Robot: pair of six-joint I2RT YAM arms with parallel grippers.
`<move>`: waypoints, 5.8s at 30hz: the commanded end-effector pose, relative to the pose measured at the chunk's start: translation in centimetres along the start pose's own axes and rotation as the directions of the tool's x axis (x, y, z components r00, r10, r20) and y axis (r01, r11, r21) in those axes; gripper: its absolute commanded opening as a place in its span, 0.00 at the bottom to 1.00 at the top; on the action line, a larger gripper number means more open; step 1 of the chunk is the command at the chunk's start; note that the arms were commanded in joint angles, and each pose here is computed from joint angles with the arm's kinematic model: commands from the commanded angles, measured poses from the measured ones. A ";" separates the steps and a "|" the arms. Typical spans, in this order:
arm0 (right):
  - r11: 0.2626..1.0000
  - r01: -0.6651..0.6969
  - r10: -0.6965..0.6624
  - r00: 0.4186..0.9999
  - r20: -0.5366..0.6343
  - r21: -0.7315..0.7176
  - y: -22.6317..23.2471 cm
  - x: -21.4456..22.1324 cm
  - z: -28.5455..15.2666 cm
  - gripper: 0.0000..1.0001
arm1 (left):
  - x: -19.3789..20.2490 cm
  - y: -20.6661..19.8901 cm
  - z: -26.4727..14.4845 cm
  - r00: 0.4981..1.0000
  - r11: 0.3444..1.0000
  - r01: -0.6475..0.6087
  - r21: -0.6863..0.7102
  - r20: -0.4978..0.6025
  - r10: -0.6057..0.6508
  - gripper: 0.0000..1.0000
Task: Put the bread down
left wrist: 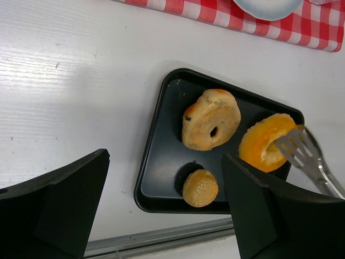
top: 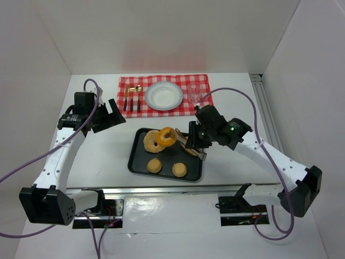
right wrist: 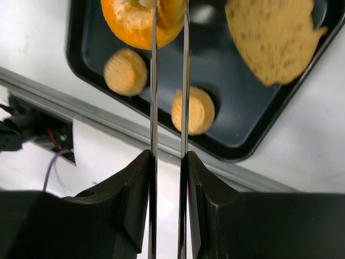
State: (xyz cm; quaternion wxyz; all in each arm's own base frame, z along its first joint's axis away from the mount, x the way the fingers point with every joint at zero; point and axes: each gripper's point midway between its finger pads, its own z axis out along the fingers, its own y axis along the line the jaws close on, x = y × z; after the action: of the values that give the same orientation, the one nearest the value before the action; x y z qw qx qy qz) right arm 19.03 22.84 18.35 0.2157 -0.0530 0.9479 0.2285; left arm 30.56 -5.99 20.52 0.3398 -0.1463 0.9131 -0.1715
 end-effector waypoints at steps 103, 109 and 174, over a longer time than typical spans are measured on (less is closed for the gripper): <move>0.942 0.324 -0.319 0.945 0.065 -0.083 7.0 -1.8 0.4 0.42 | -0.9 0.5 -1.3 0.999 0.999 -0.012 -0.037 0.050 0.014 0.99; 0.961 0.275 -0.272 0.925 0.265 0.025 5.8 -12.0 3.1 0.42 | -0.9 0.5 -1.3 0.999 0.999 -0.012 -0.037 0.050 0.014 0.99; 0.977 0.213 -0.213 0.964 -0.157 -0.016 -2.9 7.6 -2.8 0.60 | -0.3 0.4 -1.4 0.999 1.000 -0.013 -0.020 0.046 0.014 0.99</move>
State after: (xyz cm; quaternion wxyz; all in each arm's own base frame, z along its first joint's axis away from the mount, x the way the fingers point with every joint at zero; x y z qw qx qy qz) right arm 12.62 19.35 16.83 0.1903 -0.1551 0.9467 0.2083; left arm 29.66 -5.33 20.79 0.3425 -0.1531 0.9140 -0.1544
